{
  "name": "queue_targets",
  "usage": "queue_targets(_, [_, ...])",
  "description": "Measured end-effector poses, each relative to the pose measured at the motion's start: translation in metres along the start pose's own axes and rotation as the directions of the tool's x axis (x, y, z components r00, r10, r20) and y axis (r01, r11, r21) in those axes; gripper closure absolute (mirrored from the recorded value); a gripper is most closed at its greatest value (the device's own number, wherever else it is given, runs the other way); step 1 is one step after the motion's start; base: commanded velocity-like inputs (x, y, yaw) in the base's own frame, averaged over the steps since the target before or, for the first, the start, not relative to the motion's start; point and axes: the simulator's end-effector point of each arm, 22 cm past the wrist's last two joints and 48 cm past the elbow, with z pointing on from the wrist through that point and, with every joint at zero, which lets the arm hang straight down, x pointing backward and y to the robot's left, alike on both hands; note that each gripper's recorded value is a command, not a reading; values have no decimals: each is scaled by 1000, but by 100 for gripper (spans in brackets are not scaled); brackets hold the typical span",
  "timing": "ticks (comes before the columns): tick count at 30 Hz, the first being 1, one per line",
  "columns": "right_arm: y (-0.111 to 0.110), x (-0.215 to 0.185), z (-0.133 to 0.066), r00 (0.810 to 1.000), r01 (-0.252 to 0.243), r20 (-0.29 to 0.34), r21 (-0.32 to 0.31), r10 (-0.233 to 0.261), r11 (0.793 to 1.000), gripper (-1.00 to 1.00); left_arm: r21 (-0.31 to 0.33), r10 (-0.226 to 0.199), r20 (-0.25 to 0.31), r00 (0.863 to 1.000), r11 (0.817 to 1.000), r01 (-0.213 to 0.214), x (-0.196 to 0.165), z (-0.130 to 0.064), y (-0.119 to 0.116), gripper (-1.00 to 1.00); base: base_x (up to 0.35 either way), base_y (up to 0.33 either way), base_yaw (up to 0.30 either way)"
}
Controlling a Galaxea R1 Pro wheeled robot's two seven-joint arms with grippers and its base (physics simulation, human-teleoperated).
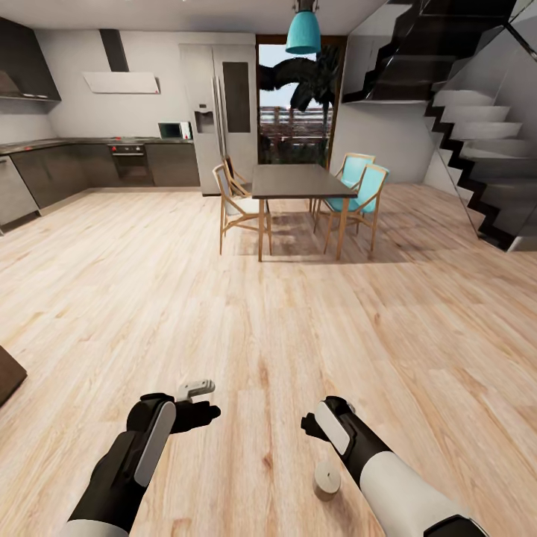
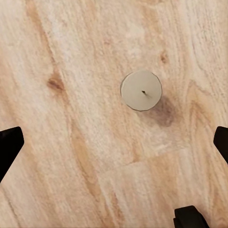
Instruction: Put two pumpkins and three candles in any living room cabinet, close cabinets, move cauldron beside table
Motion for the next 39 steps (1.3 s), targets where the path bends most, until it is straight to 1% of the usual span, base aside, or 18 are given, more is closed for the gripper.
queue_targets(19, [-1,12,35,1000,-3,18,-3,3,1000,-100,-1,1,1,1000,1000,-1,21,32,9,-100,0,0,0])
queue_targets(21, [-1,11,39,999,-7,32,-3,7,1000,-100,0,0,1,1000,1000,0,23,36,10,-100,0,0,0])
queue_targets(24, [1,6,43,997,-8,72,-1,8,1000,-100,0,0,1,1000,1000,0,27,41,11,-100,0,0,0])
queue_targets(27, [4,5,48,995,9,97,3,-9,1000,-100,1,0,1,1000,1000,0,30,46,12,-100,0,0,0])
queue_targets(39, [4,17,72,995,17,101,4,-18,1000,-100,1,0,1,1000,1000,0,45,67,18,-100,0,0,0])
